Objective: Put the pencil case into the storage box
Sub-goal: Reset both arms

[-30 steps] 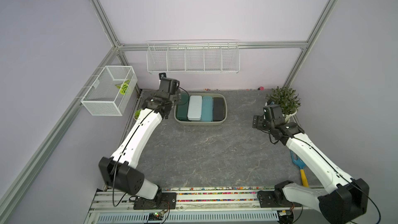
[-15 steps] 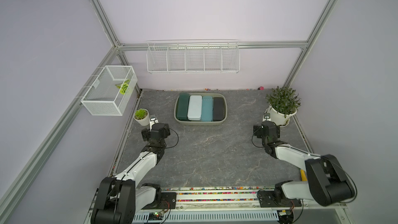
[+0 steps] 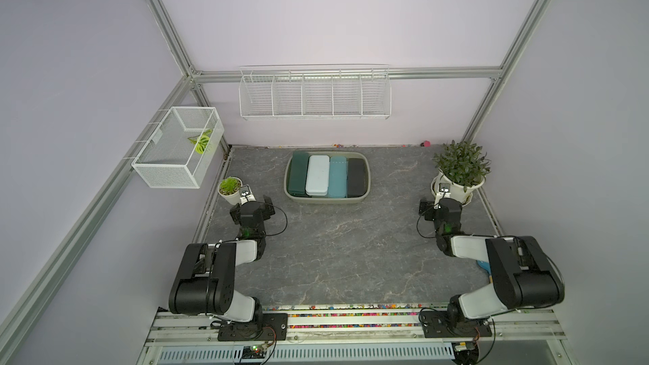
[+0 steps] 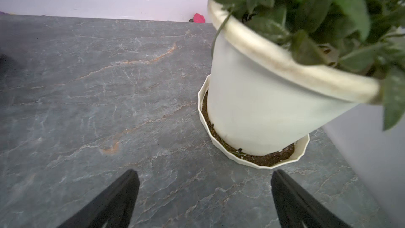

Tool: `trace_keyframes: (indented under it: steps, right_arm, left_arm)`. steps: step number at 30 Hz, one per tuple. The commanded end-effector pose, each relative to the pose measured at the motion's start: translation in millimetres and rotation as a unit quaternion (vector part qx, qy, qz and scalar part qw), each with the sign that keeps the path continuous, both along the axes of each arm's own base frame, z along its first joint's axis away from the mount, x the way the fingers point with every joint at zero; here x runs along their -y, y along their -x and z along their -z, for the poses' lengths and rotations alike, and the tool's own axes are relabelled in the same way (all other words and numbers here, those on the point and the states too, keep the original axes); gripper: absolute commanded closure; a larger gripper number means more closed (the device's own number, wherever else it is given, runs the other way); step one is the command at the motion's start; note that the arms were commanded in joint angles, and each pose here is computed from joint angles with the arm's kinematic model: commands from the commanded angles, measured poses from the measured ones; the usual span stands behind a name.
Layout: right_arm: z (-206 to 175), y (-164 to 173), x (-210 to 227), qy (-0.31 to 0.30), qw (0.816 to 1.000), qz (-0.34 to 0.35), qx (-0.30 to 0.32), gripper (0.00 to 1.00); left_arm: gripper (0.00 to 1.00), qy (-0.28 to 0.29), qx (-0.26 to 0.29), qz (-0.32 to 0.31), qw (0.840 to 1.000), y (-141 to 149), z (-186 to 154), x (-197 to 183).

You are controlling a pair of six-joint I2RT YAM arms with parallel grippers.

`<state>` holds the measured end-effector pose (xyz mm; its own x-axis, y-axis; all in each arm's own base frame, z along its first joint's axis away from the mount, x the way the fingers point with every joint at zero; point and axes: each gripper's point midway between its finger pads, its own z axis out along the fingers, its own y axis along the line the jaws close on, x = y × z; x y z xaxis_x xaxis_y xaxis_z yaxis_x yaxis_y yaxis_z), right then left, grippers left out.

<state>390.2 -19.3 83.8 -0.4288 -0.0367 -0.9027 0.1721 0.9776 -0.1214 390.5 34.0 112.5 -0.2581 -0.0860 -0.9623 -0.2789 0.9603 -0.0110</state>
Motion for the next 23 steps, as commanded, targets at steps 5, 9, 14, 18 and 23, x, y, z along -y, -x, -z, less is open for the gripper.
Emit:
trace_keyframes:
  steps: [5,9,14,18,23]
  right_arm:
    - [-6.4,-3.1,-7.8,-0.014,0.999,-0.022,0.022,0.01]
    - [-7.1,-3.4,-8.2,-0.015,0.999,-0.022,0.024,0.01]
    - [-7.0,-3.7,-7.7,-0.015,0.999,-0.021,0.023,0.01]
    - [-5.9,-4.2,-8.1,-0.015,0.999,-0.023,0.021,0.01]
    - [-7.1,-3.8,-8.4,-0.015,0.999,-0.023,0.023,0.01]
  left_arm:
    - [0.00,0.014,0.029,0.019,0.999,-2.2,-8.5,4.2]
    - [0.00,0.014,0.030,0.019,0.999,-2.2,-8.8,4.3]
    - [0.00,0.013,0.029,0.019,0.999,-2.2,-8.7,4.1]
    - [0.00,0.012,0.029,0.019,0.999,-2.3,-8.8,4.1]
    - [0.00,0.013,0.029,0.019,0.999,-2.3,-8.9,4.1]
